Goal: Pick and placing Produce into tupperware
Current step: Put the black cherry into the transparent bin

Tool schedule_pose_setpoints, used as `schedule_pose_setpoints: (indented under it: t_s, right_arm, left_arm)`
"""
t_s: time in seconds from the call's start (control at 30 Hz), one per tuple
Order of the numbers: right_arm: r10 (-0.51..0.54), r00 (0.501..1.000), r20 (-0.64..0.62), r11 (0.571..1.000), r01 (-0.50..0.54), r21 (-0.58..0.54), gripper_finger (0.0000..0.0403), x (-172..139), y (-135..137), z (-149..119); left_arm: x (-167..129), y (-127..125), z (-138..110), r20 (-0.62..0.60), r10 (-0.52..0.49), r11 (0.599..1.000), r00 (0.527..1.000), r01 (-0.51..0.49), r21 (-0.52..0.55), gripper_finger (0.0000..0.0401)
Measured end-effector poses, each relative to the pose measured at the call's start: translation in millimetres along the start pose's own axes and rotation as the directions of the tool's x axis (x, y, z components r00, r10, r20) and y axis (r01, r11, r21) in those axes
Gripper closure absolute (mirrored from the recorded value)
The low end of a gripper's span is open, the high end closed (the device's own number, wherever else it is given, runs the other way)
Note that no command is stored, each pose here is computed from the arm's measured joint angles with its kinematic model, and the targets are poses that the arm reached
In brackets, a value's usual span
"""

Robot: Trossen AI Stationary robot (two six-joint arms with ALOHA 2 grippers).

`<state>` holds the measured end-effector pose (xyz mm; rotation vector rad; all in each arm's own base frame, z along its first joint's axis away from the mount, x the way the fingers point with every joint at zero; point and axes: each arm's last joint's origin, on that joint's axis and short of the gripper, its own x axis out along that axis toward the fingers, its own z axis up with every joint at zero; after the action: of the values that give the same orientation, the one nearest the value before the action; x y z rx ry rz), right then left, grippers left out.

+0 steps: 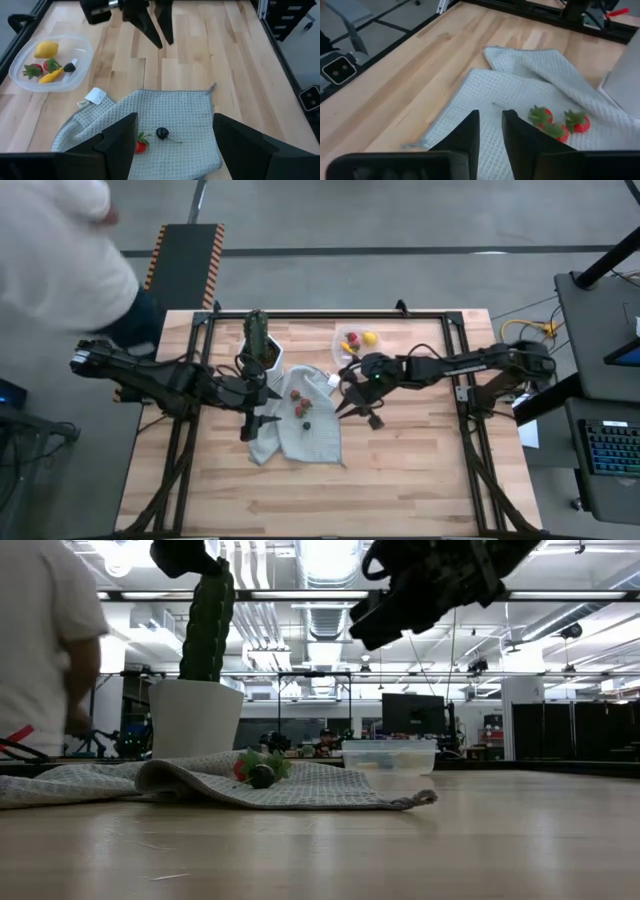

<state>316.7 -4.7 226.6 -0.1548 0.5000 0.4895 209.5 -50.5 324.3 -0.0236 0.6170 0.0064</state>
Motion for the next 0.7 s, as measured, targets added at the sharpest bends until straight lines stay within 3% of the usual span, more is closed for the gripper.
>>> schedule_pose_setpoints:
  t_s: [0.2, 0.43, 0.7]
  right_arm:
    - [0.024, 1.000, 0.007, 0.999, -0.024, -0.029, 0.0279, 22, -5, 6]
    - [0.069, 0.997, -0.028, 0.993, -0.071, -0.094, 0.0204, 68, -12, 14]
    - [0.100, 0.979, -0.177, 0.994, -0.105, -0.021, 0.0201, 104, -38, 9]
  left_arm:
    - [4, -1, -1, -0.018, 0.002, 1.000, 1.000, -0.002, 0.006, 0.0159]
    - [-3, 1, -1, -0.002, -0.001, 1.000, 1.000, 0.001, 0.001, 0.0159]
    - [-7, 3, -5, -0.039, 0.006, 0.999, 0.999, -0.008, -0.038, 0.0159]
